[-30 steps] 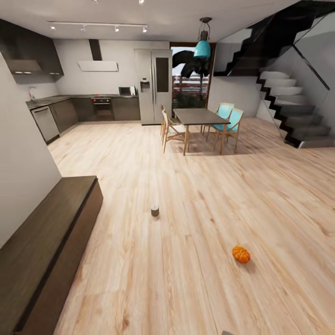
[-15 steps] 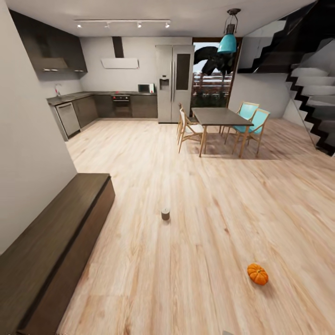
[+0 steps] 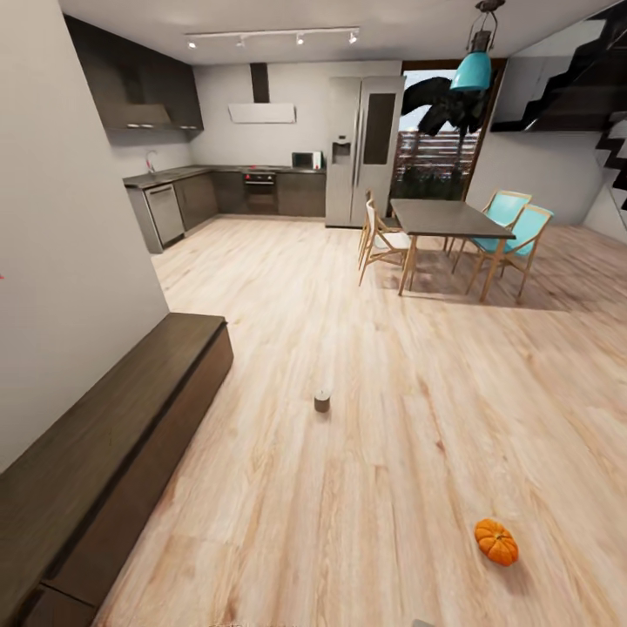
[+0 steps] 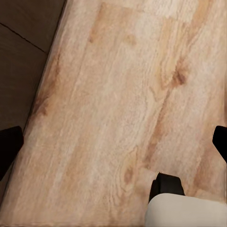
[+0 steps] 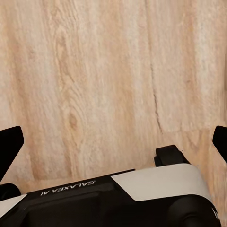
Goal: Place each of the two pumpkins and all three candles from the living room inside a cabinet in the living room (use any cabinet), then make sure every cabinet is closed, and position the cauldron so it is next to a table in the living room.
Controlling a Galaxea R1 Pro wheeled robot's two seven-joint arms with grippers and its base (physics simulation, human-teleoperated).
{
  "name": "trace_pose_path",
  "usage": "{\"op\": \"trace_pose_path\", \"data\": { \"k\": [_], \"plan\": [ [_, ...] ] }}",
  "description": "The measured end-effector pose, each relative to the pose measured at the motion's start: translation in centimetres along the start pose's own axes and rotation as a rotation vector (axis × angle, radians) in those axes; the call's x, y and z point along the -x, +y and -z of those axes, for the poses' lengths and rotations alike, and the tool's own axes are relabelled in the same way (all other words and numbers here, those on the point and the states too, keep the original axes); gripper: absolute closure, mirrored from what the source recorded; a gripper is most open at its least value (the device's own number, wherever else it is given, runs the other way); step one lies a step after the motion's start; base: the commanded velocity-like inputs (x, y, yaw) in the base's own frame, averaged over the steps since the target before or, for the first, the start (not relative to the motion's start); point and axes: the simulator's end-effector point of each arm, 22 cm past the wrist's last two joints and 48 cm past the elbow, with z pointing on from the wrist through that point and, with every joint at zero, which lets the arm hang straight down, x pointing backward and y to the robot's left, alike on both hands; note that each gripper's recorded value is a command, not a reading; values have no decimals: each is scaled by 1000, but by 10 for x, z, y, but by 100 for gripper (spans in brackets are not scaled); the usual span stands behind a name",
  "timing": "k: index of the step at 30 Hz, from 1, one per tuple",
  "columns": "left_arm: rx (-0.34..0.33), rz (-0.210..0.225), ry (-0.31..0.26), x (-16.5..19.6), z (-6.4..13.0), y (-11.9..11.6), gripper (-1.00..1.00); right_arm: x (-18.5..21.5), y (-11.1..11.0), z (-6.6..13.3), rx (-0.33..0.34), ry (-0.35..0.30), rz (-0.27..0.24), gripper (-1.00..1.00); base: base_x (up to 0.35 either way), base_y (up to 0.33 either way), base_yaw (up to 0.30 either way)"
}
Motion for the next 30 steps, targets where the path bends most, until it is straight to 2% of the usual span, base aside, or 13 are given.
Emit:
{"op": "trace_pose_path", "data": {
  "k": [20, 26, 30],
  "plan": [
    [0, -7, 16, -7, -1, -1, -100, -9, 6, -2, 6, 21, -4, -100, 41, -262, 240],
    [-1, -11, 23, -10, -2, -2, -100, -18, 5, -3, 2, 41, 1, -100, 0, -147, 241],
    [-2, -14, 27, -11, -2, -3, -100, -25, 16, -2, 18, 52, 22, -100, -81, -105, 241]
  ]
}}
